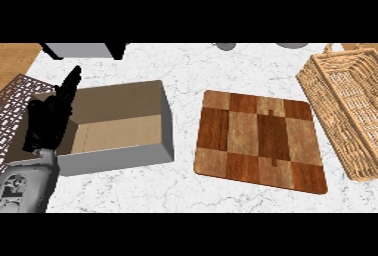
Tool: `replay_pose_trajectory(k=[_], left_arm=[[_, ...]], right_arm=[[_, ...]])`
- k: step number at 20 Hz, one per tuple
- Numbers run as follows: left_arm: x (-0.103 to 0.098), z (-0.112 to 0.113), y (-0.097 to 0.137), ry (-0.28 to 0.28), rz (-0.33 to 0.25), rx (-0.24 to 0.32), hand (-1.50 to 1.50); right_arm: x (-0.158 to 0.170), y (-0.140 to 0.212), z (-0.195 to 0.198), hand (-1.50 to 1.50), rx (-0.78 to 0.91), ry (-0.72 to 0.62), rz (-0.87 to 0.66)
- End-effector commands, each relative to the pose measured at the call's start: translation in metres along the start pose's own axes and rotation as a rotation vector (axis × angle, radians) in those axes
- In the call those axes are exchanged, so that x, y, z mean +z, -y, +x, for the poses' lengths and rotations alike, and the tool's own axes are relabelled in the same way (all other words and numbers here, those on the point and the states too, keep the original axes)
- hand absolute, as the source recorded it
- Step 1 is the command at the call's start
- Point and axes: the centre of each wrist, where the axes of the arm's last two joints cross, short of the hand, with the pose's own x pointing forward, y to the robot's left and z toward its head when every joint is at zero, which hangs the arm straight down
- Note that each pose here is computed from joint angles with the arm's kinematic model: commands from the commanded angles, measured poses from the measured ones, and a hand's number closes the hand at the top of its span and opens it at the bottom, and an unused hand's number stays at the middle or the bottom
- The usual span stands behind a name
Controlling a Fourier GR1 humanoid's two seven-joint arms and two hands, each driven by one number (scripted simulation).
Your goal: Pick the lemon from the cutting board and place it in the basket
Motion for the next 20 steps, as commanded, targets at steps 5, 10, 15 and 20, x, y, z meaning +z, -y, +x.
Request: replay_pose_trajectory(k=[5,10,15,20], left_arm=[[0.013,-0.039,0.008,-0.164,-0.066,0.052,0.00],[0.017,-0.043,0.011,-0.179,-0.053,0.053,0.00],[0.015,-0.043,0.006,-0.166,-0.030,0.061,0.00],[0.010,-0.036,0.015,-0.185,-0.055,0.048,0.00]], right_arm=[[-0.013,-0.026,-0.017,-1.50,-0.175,0.005,-0.042],[-0.011,-0.023,-0.023,-1.50,-0.297,0.043,-0.178],[0.000,0.006,-0.059,-1.50,-0.402,-0.042,-0.383],[0.008,0.023,-0.089,-1.50,-0.497,-0.173,-0.407]])
